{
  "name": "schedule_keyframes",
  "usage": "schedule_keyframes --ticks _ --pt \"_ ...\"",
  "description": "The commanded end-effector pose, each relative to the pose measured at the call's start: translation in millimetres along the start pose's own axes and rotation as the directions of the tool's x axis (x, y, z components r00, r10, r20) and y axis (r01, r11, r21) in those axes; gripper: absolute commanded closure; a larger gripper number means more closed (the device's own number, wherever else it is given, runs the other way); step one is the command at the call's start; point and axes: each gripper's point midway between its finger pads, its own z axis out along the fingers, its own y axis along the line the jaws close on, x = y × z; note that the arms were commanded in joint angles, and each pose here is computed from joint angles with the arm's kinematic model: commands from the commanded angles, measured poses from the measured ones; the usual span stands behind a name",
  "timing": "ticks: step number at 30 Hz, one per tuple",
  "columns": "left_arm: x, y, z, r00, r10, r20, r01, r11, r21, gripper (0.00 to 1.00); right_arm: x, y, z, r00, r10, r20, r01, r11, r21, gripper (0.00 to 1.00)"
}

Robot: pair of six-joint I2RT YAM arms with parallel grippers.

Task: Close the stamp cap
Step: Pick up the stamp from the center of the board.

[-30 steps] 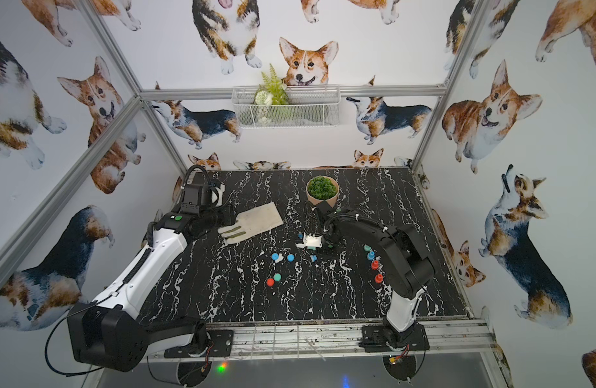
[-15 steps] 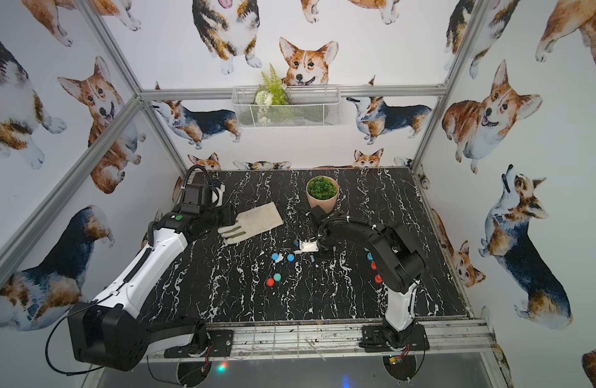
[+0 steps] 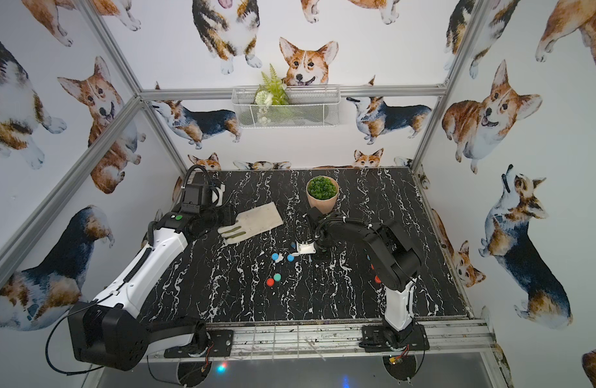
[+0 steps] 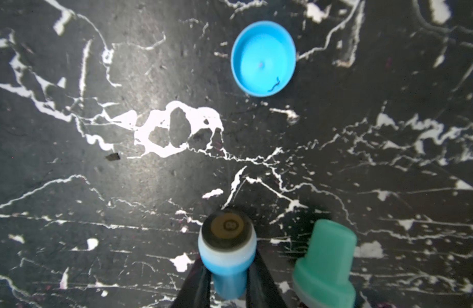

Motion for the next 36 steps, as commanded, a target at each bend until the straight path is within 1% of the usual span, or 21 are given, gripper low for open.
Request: schedule_keyframes --ticks 1,6,9,11,13,16,20,23,26,30,33,36 --pt "-3.5 1.0 -0.9 1.000 0.011 0.009 -0.011 1.000 -0.005 0.44 2.1 2.8 3.1 1.000 0.009 -0.003 -0.009 1.000 -0.008 0.82" --pt "-3.8 0.5 -1.1 1.000 0.009 0.010 -0.009 1.000 -0.002 0.44 3.3 3.7 2.9 1.000 0.026 0.001 -0.026 1.000 0.004 0.87" --pt "-3.5 0.1 -1.6 1.000 0.009 0.011 -0.009 1.000 0.001 0.44 0.2 1.4 -1.7 0.999 0.051 0.018 -0.052 0.998 0.023 0.93" --pt "-3.4 -0.5 -2.0 1.000 0.010 0.013 -0.010 1.000 0.005 0.44 -5.2 -0.5 -8.8 0.996 0.071 0.048 -0.073 0.997 0.039 0.95" --pt "-2.7 -3.2 -1.8 1.000 0.008 0.015 -0.008 1.000 0.019 0.44 -15.0 -2.4 -20.5 0.990 0.098 0.105 -0.105 0.993 0.060 0.97" --pt "-1.4 -14.9 -0.3 1.000 0.004 0.010 -0.005 0.997 0.076 0.44 -28.6 -5.2 -39.8 0.969 0.149 0.198 -0.171 0.981 0.095 0.98" --pt "-0.6 -42.6 -3.8 1.000 -0.006 -0.022 0.009 0.983 0.181 0.44 -44.6 -3.5 -68.8 0.930 0.193 0.312 -0.244 0.961 0.133 0.98" --pt "1.1 -65.8 -12.0 0.999 -0.029 -0.040 0.038 0.966 0.254 0.44 -51.2 1.4 -84.9 0.912 0.203 0.357 -0.269 0.952 0.147 0.98" --pt "8.1 -98.4 -21.9 0.995 -0.060 -0.079 0.083 0.933 0.349 0.44 -56.5 8.2 -100.8 0.899 0.200 0.390 -0.281 0.946 0.163 0.98" --pt "25.7 -137.8 -33.3 0.990 -0.046 -0.132 0.098 0.902 0.421 0.44 -63.0 15.5 -122.0 0.875 0.188 0.446 -0.297 0.936 0.189 0.98" --pt "35.5 -159.7 -42.3 0.985 -0.042 -0.165 0.116 0.877 0.466 0.44 -67.0 17.3 -139.2 0.850 0.173 0.498 -0.315 0.924 0.215 0.99" --pt "44.1 -181.3 -50.8 0.976 -0.033 -0.216 0.144 0.839 0.524 0.44 -71.1 18.8 -158.4 0.818 0.151 0.554 -0.333 0.911 0.242 0.99"
